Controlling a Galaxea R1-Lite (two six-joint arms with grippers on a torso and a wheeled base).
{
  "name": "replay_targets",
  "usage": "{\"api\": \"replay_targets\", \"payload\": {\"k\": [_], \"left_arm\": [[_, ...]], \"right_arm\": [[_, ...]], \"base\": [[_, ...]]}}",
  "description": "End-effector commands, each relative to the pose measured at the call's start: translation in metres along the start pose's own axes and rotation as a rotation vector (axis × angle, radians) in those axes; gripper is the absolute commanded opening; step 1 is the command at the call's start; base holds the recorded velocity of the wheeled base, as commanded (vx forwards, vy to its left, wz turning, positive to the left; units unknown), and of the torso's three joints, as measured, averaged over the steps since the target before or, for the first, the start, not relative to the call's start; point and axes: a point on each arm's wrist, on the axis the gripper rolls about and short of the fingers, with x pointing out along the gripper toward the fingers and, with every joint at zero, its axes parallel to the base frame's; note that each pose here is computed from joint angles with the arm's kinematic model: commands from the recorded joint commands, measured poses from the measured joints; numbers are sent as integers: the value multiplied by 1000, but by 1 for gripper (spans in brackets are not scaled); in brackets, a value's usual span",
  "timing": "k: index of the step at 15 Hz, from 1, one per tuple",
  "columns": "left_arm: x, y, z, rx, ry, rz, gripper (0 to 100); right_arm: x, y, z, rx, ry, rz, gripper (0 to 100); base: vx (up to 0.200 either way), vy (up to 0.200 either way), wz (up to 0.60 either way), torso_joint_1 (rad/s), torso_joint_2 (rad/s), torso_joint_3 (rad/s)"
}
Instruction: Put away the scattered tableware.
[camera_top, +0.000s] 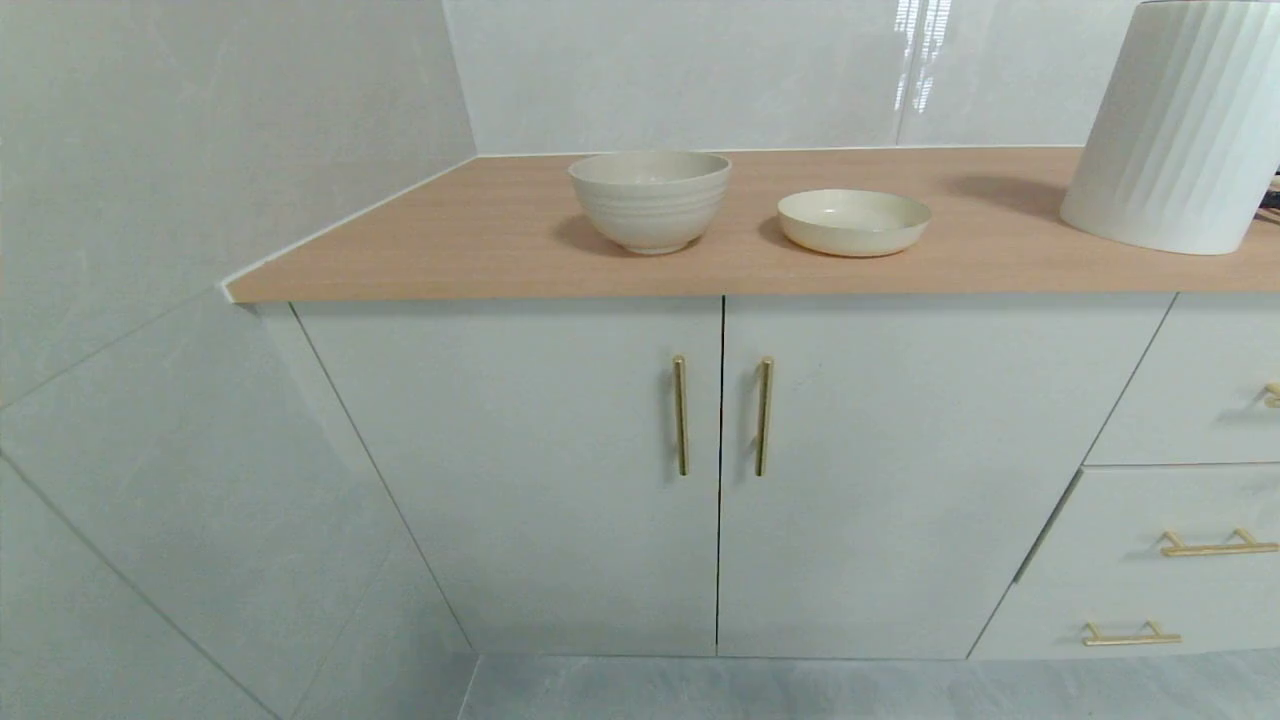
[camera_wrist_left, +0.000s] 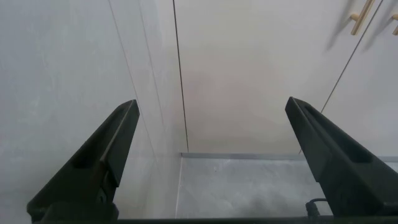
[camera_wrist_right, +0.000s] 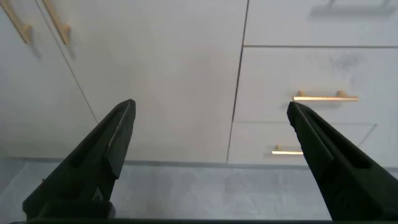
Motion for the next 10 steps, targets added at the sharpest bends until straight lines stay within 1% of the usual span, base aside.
{"api": "replay_targets", "payload": {"k": [1, 2, 3, 4, 6, 7, 8, 9, 10], "left_arm": [[0, 0, 0, 0, 0, 1, 100], [0, 0, 0, 0, 0, 1, 100], [0, 0, 0, 0, 0, 1, 100], [0, 0, 0, 0, 0, 1, 100], [0, 0, 0, 0, 0, 1, 100], [0, 0, 0, 0, 0, 1, 100], [0, 0, 0, 0, 0, 1, 100], [0, 0, 0, 0, 0, 1, 100], [0, 0, 0, 0, 0, 1, 100]], "right_arm": [[-10, 1, 60, 30, -131, 82, 100], [-4, 1, 73, 25, -80, 134, 100], [-4, 1, 73, 24, -76, 142, 100], [33, 5, 90, 35, 119, 275, 100], [75, 9, 104, 61, 286, 383, 100], [109, 14, 116, 70, 362, 446, 100], [142, 25, 123, 68, 418, 518, 100], [157, 33, 127, 62, 431, 558, 100], [177, 47, 129, 53, 458, 614, 100]], "base": [[0, 0, 0, 0, 0, 0], [0, 0, 0, 0, 0, 0], [0, 0, 0, 0, 0, 0], [0, 0, 0, 0, 0, 0], [0, 0, 0, 0, 0, 0], [0, 0, 0, 0, 0, 0], [0, 0, 0, 0, 0, 0], [0, 0, 0, 0, 0, 0], [0, 0, 0, 0, 0, 0]]}}
